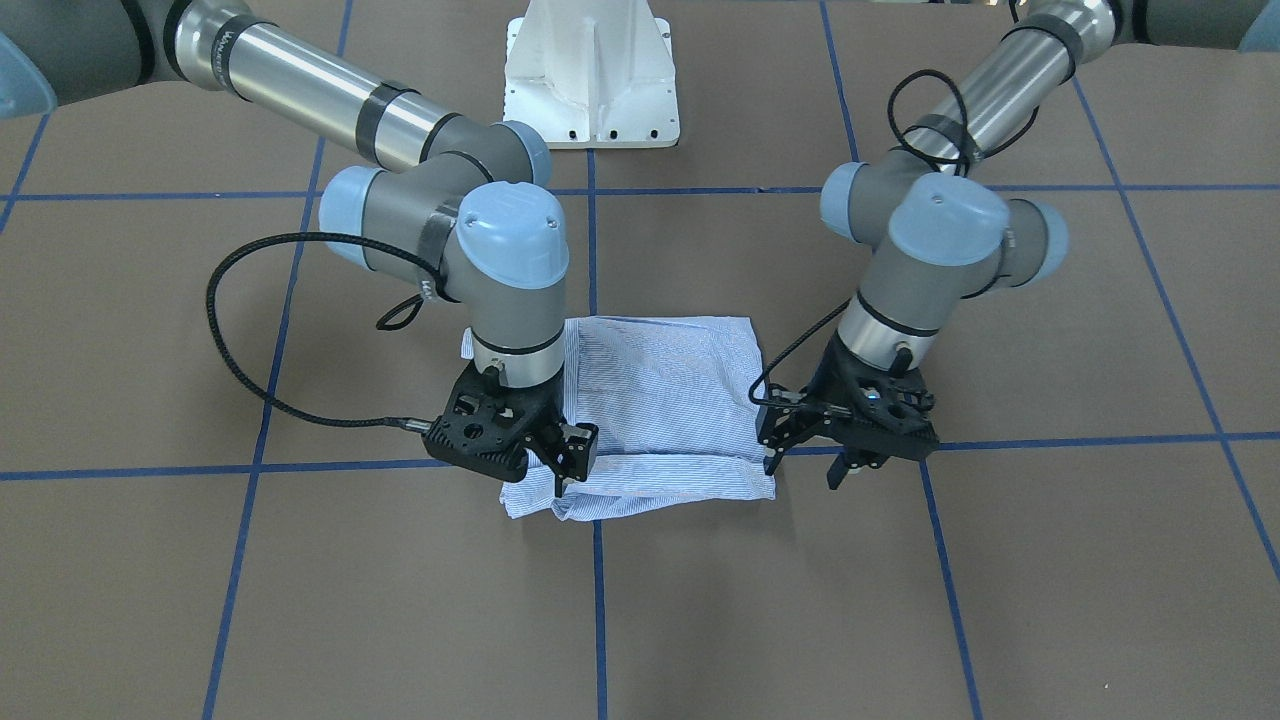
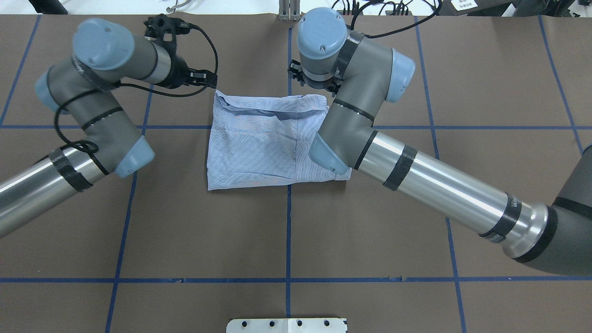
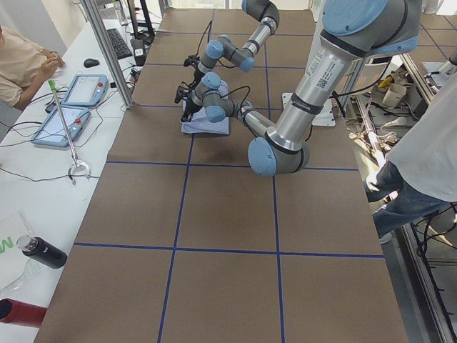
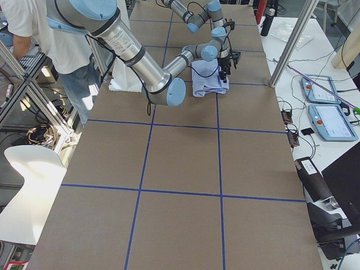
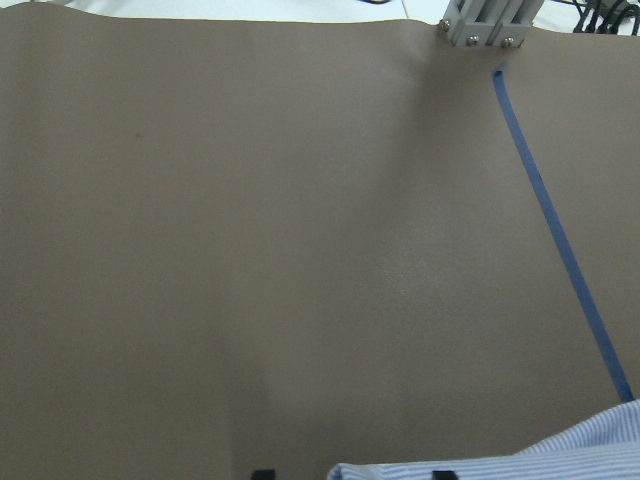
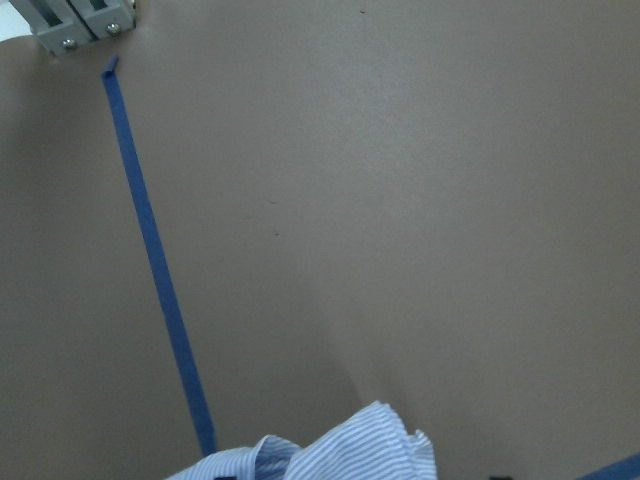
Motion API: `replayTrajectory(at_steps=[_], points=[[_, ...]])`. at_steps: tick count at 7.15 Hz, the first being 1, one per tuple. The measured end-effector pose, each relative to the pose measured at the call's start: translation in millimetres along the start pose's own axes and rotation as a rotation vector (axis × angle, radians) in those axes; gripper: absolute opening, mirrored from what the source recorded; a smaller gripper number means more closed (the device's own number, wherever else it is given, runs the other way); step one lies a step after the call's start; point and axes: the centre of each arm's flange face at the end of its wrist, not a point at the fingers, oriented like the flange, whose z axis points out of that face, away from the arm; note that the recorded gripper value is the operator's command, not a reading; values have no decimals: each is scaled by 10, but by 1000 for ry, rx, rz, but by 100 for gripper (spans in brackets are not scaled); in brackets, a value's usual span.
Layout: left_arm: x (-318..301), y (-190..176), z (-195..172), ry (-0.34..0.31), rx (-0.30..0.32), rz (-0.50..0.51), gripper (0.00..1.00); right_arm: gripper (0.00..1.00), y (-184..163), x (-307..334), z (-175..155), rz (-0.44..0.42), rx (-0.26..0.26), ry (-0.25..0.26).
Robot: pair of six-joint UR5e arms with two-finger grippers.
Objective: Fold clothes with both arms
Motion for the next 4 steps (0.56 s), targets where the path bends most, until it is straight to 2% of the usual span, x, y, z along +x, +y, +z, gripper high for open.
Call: replayTrajectory(at_steps=[1,2,4], points=[[-349,-13,-276,10,-13,62,100,100,-298,312,-234,-58,-46,20],[-718,30,-567,-5,-15,132,100,100,-530,922,-461,-139,-77,18],[-1493,127,-1191,-103,-26,303,100,100,-801,2409,-804,-296,-120,-14]])
